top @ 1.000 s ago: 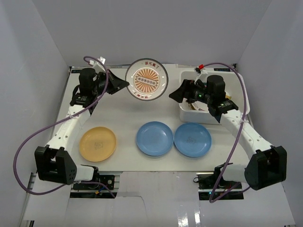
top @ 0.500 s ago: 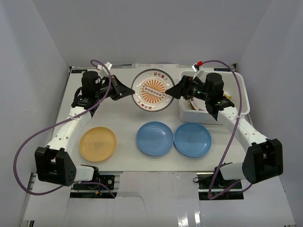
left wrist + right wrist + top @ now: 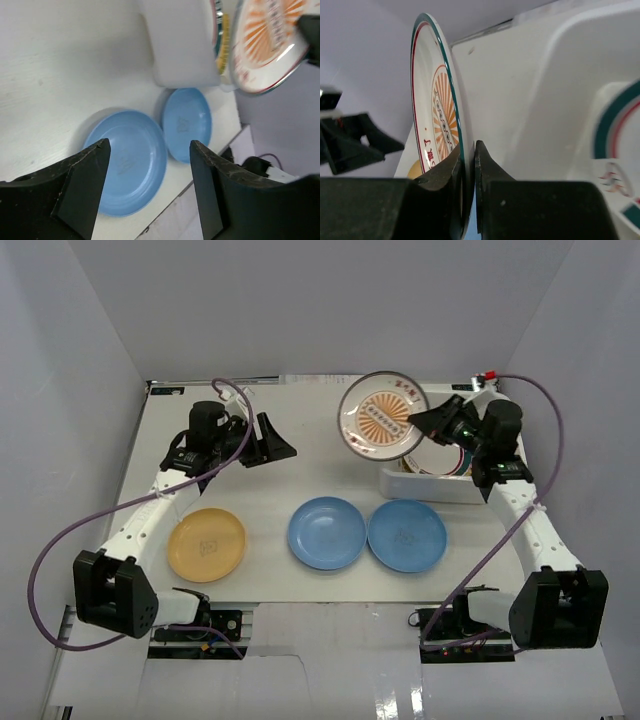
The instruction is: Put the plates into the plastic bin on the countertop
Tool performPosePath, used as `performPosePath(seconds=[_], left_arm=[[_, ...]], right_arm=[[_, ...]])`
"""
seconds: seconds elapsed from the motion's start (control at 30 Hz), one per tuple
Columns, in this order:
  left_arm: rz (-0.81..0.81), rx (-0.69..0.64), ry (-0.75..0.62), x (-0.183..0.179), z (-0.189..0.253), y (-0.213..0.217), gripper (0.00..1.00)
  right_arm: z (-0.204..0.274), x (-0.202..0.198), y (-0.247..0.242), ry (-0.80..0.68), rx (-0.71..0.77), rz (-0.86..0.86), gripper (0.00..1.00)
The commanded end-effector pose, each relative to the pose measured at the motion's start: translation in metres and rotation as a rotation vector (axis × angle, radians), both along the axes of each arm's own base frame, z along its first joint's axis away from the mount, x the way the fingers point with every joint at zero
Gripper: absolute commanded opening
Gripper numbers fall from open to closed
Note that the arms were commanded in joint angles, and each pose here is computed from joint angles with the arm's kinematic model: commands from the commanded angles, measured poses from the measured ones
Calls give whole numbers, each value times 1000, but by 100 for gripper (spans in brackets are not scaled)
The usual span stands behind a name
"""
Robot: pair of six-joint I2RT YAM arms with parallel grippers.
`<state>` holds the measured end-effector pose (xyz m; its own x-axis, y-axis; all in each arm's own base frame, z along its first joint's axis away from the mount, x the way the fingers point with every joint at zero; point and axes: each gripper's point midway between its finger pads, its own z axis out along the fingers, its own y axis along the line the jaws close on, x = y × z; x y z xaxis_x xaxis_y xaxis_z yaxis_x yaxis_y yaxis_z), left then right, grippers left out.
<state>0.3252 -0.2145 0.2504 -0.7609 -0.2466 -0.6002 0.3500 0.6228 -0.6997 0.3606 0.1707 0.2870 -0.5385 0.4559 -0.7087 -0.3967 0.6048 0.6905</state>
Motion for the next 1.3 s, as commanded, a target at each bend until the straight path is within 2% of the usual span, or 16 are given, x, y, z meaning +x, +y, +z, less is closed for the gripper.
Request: performPosePath(seconds=[0.0,0.2,0.33,0.37,0.4,0.47,0.5,0.57,0.67,0.77,0.8,0.93,1.0,1.1,1.23,1.27], left_arm=[[97,187,46,-15,-43,33,75],[36,248,225,-54,-121,23,77],[16,341,246,-69,-146,14,76],[23,361,246,-70,-150,15,76],[44,388,245,-69,-155,19,76],[46,424,254,-73,-165,20,75],[55,452,266,-74,-173,23,74],[49,479,278,-78,-181,22,73],[40,501,295,-81,-189,19,70],[28,520,311,-82,-195,15,66],[24,522,315,-81,-196,13,65],[2,534,343,-86,-206,3,56],[-3,547,357,-87,-212,1,53],[19,576,341,-82,-215,4,38],[37,590,296,-75,-204,7,0],[35,580,279,-73,-197,5,0]], right_arm=[[14,21,-74,-41,-4,-265,8],[-61,32,-148,123,-99,-532,8],[-89,36,-156,196,-125,-552,11],[-92,37,-159,203,-134,-568,18],[-90,37,-161,199,-144,-576,42],[-87,36,-166,193,-190,-584,65],[-77,34,-170,181,-209,-603,90],[-69,28,-171,162,-247,-598,100],[-40,15,-163,85,-272,-581,95],[-21,-6,-129,16,-313,-504,100],[-16,-16,-113,-18,-338,-461,94],[-45,-61,-53,-15,-403,-299,91],[-72,-77,-53,34,-433,-284,91],[-100,-102,-41,72,-447,-174,83],[-139,-152,-9,126,-508,43,82],[-150,-162,-8,155,-537,68,82]])
